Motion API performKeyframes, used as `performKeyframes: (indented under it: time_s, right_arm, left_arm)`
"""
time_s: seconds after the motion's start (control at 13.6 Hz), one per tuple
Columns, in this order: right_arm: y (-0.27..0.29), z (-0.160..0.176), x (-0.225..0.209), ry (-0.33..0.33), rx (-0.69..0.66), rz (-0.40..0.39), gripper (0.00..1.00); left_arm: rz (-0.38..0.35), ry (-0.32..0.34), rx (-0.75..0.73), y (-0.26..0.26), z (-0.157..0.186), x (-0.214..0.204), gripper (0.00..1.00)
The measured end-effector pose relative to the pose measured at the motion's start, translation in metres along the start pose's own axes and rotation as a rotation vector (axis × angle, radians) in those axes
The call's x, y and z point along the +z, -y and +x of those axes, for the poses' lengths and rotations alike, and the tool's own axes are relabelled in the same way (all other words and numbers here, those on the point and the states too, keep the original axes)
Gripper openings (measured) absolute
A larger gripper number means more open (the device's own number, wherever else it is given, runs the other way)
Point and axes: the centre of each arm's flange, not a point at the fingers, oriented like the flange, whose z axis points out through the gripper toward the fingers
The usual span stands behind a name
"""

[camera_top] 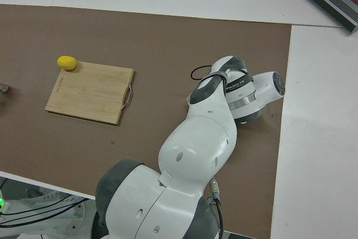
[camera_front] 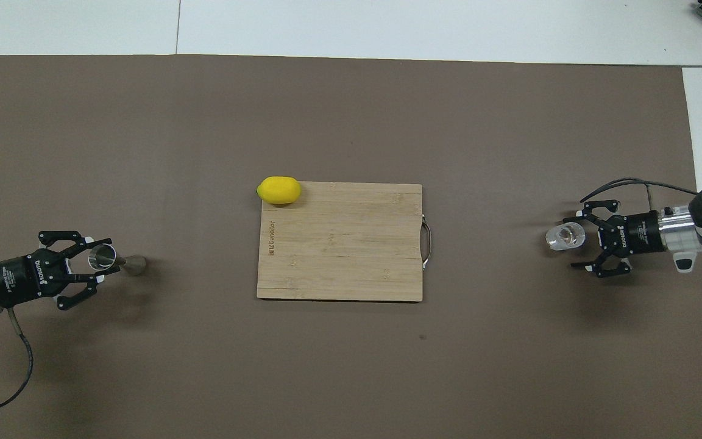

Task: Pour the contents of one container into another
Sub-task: 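Carry the metal cup over the cutting board with the left gripper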

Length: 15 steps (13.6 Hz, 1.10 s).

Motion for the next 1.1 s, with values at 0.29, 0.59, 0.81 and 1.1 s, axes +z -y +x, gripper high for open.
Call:
performKeyframes:
  time_s: [0.29, 0.59, 0.81, 1.1]
  right_arm:
    - [0.003, -0.009, 0.015, 0.035, 0.012, 0.020, 1.00]
    - [0.003, -0.013, 0.018, 0.035, 0.009, 0.016, 1.00]
    - [0.003, -0.013, 0.018, 0.035, 0.009, 0.016, 1.00]
    - [0.003, -0.013, 0.017, 0.034, 0.001, 0.017, 0.89]
  left_arm:
    - [0.060, 0.022, 0.002, -0.044, -0.076, 0.042, 0.51]
    - [0.073, 0.091, -0.030, -0.050, -0.138, 0.115, 0.51]
    - [0.049, 0.090, -0.031, -0.033, -0.178, 0.185, 0.51]
    - [-0.009, 0.078, -0.061, 0.012, -0.216, 0.275, 0.51]
